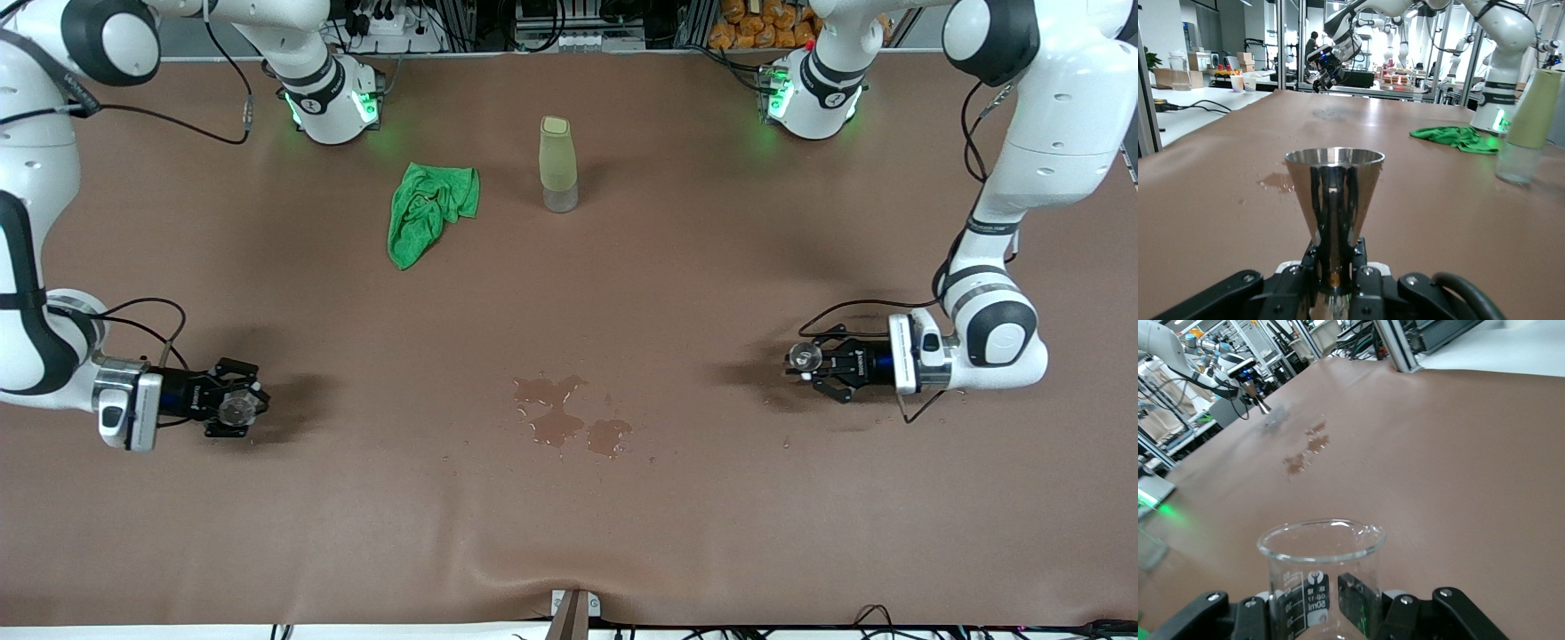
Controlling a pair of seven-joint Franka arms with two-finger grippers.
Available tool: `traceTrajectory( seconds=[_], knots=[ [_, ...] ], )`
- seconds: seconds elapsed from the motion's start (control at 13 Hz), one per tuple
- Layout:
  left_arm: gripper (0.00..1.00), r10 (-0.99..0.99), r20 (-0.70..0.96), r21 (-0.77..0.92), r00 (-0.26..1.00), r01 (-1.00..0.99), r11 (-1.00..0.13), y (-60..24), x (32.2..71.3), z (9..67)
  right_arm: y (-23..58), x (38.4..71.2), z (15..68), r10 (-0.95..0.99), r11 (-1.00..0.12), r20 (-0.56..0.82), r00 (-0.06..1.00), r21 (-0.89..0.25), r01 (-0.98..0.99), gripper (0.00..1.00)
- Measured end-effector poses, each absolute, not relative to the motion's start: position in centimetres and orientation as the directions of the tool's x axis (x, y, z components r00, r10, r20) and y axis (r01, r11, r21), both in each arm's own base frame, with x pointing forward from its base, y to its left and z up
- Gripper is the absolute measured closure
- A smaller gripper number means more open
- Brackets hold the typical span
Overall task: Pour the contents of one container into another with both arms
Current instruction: 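Lower the beaker with the right gripper while the left gripper lowers the jigger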
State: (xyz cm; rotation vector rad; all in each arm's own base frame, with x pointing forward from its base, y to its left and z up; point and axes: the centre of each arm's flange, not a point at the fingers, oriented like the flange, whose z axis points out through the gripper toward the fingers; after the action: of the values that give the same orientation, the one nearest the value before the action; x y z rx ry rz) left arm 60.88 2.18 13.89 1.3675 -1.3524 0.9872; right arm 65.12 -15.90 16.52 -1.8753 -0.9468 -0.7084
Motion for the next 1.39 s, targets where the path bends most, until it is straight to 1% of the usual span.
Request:
traceTrajectory(
  seconds=[0.23, 0.39, 0.69, 0.85, 1.0, 1.23, 1.39],
  knots=[
    [0.79, -0.239, 0.968, 0.089, 0.077, -0.995, 0.038, 5.2, 59.9, 12.5, -18.7, 64.3, 13.1, 0.335, -0.345, 0.820, 0.464, -0.351, 0.870, 0.85],
    [0.79, -0.246, 0.965, 0.098, 0.088, -0.995, 0.029, 6.8, 59.3, 11.7, -18.9, 64.6, 11.9, 0.320, -0.358, 0.865, 0.387, -0.268, 0.895, 0.85],
    [0.79, -0.233, 0.966, 0.117, 0.111, -0.993, 0.012, 7.9, 58.7, 10.5, -20.8, 66.4, 12.9, 0.426, -0.361, 0.886, 0.184, -0.020, 0.932, 0.85],
    [0.79, -0.211, 0.970, 0.128, 0.120, -0.991, 0.029, 7.4, 58.3, 10.1, -22.1, 66.9, 13.4, 0.460, -0.368, 0.880, 0.119, 0.067, 0.927, 0.85],
    [0.79, -0.193, 0.973, 0.139, 0.129, -0.989, 0.041, 7.2, 58.0, 9.7, -22.8, 66.7, 12.2, 0.444, -0.389, 0.890, 0.107, 0.083, 0.917, 0.85],
    [0.79, -0.189, 0.973, 0.144, 0.134, -0.989, 0.039, 7.4, 57.9, 9.5, -22.6, 65.7, 8.3, 0.400, -0.421, 0.907, 0.134, 0.051, 0.906, 0.85],
    [0.79, -0.186, 0.973, 0.147, 0.138, -0.989, 0.032, 7.8, 57.7, 9.3, -22.5, 65.5, 7.1, 0.375, -0.440, 0.915, 0.148, 0.035, 0.897, 0.85]
  ],
)
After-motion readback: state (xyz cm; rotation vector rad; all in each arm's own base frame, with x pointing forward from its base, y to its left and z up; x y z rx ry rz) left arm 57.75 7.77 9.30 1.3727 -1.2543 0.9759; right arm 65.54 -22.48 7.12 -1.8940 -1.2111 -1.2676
